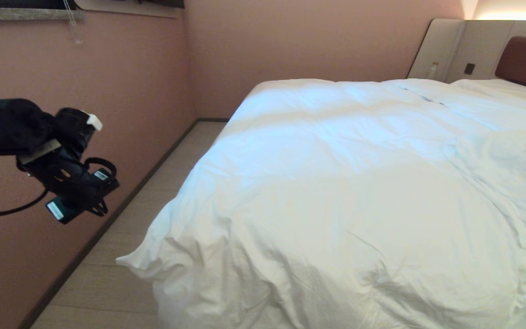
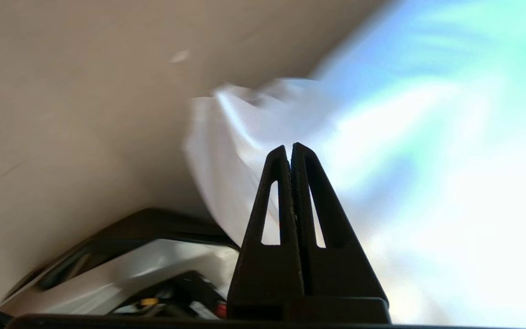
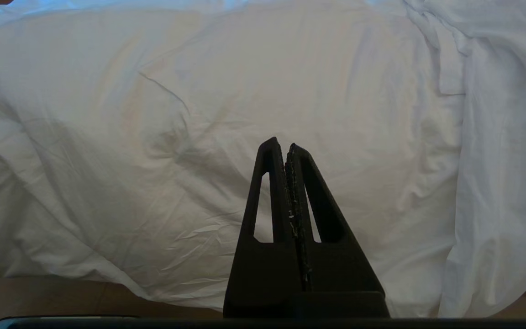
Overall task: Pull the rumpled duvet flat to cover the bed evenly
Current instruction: Hold the folded corner of the quilt
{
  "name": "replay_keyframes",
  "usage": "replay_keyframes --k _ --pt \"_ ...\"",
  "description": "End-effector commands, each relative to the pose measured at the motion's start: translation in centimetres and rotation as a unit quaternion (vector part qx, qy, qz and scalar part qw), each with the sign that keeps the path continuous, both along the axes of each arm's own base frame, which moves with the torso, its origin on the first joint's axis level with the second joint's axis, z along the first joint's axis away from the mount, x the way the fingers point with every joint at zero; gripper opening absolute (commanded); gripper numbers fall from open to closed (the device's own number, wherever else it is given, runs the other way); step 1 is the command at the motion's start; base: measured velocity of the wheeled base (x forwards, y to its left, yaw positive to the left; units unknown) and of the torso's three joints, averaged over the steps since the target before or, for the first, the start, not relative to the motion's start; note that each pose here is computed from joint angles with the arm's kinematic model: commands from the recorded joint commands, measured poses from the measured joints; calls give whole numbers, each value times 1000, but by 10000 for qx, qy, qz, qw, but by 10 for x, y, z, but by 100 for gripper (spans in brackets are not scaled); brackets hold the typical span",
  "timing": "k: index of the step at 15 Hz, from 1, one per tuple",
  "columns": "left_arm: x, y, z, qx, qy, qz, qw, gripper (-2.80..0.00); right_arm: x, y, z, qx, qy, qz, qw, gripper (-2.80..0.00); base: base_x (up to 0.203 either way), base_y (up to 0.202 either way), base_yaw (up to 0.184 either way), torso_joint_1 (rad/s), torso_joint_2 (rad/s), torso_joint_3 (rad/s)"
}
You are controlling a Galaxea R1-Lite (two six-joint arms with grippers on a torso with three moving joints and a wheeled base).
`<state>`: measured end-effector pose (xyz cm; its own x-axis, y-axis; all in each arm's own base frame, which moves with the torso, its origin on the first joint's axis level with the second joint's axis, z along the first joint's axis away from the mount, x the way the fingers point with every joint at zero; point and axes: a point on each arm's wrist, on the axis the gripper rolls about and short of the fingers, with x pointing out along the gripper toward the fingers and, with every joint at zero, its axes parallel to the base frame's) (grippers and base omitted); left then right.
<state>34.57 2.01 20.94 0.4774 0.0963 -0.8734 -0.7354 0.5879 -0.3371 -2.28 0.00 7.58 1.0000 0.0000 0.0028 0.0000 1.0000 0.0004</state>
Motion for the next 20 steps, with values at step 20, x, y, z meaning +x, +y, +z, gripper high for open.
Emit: replay_keyframes --k 20 --pt "-401 -27 77 2079 -4138 -2770 8419 -280 0 0 0 -2 -2 0 10000 -280 0 0 0 0 0 0"
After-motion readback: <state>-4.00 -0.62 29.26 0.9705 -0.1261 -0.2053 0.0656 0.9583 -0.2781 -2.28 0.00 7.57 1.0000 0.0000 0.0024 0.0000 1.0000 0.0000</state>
